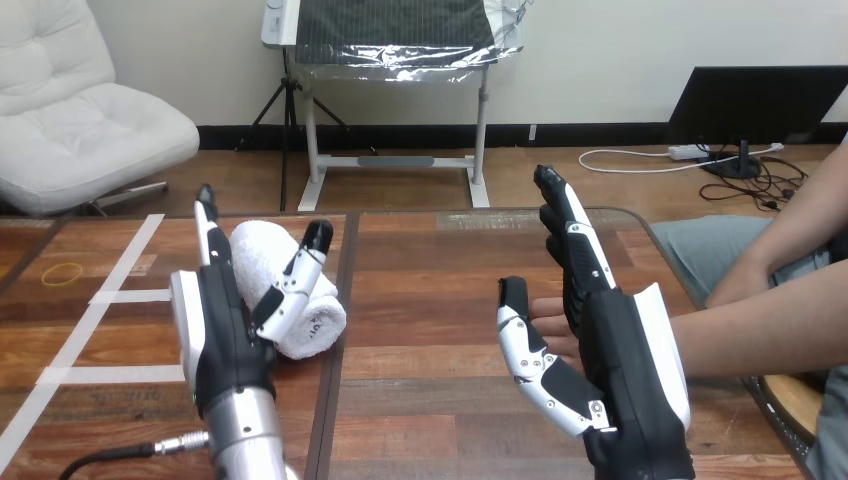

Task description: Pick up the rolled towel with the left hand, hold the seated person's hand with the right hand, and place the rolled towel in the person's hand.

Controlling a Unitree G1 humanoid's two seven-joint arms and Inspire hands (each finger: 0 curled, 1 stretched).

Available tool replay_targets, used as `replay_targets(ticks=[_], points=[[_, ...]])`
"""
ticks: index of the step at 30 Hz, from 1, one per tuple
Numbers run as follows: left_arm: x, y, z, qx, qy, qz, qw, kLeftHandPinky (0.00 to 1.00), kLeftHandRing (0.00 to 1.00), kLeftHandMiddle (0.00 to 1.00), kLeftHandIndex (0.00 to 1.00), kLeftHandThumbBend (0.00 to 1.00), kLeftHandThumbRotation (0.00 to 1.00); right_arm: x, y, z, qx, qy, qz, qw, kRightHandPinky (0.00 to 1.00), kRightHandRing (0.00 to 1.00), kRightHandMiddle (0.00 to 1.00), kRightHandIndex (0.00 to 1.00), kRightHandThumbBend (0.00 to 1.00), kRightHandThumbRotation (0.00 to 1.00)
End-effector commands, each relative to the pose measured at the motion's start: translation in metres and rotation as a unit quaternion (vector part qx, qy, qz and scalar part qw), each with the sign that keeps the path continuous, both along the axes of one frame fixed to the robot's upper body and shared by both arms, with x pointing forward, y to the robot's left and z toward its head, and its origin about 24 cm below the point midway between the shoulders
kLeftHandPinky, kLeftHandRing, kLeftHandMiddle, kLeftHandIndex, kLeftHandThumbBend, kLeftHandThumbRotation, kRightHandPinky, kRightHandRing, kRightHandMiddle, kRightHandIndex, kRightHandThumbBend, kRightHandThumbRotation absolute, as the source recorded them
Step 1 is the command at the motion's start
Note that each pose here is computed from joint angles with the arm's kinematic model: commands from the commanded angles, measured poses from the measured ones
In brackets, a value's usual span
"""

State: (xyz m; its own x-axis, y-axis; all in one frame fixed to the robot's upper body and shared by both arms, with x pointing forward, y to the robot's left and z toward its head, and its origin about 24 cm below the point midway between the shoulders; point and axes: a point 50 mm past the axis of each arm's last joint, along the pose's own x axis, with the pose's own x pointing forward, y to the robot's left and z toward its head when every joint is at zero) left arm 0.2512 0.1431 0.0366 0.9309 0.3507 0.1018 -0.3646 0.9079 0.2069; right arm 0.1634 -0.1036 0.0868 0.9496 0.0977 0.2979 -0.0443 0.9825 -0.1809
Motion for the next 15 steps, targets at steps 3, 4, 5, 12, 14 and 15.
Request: replay_targets(ticks=[3, 4, 5, 12, 14, 15], points=[[0.024, -0.006, 0.02, 0.011, -0.037, 0.0, 0.9992, 0.97, 1.0, 1.0, 1.0, 0.71, 0.53, 0.009, 0.002, 0.019, 0.02, -0.048, -0.007, 0.9986, 1.0, 1.0, 1.0, 0.97, 0.0, 0.0], [0.025, -0.006, 0.02, 0.011, -0.037, 0.0, 0.9993, 0.97, 1.0, 1.0, 1.0, 0.71, 0.53, 0.009, 0.002, 0.019, 0.02, -0.048, -0.007, 0.9986, 1.0, 1.0, 1.0, 0.97, 0.0, 0.0], [0.026, -0.006, 0.02, 0.012, -0.037, 0.001, 0.9993, 0.97, 1.0, 1.0, 1.0, 0.71, 0.53, 0.01, 0.002, 0.019, 0.02, -0.049, -0.006, 0.9986, 1.0, 1.0, 1.0, 0.97, 0.0, 0.0], [0.034, -0.007, 0.022, 0.008, -0.029, 0.001, 0.9996, 0.94, 0.98, 1.0, 1.0, 0.72, 0.54, 0.011, 0.002, 0.02, 0.019, -0.051, -0.005, 0.9985, 1.0, 1.0, 1.0, 0.97, 0.0, 0.0], [0.036, -0.008, 0.022, 0.005, -0.026, 0.0, 0.9997, 0.94, 0.98, 1.0, 1.0, 0.73, 0.54, 0.011, 0.002, 0.02, 0.018, -0.051, -0.005, 0.9985, 1.0, 1.0, 1.0, 0.97, 0.0, 0.0], [0.038, -0.008, 0.022, 0.003, -0.023, -0.001, 0.9997, 0.94, 0.98, 1.0, 1.0, 0.73, 0.54, 0.011, 0.002, 0.02, 0.019, -0.051, -0.005, 0.9985, 1.0, 1.0, 1.0, 0.97, 0.0, 0.0]])
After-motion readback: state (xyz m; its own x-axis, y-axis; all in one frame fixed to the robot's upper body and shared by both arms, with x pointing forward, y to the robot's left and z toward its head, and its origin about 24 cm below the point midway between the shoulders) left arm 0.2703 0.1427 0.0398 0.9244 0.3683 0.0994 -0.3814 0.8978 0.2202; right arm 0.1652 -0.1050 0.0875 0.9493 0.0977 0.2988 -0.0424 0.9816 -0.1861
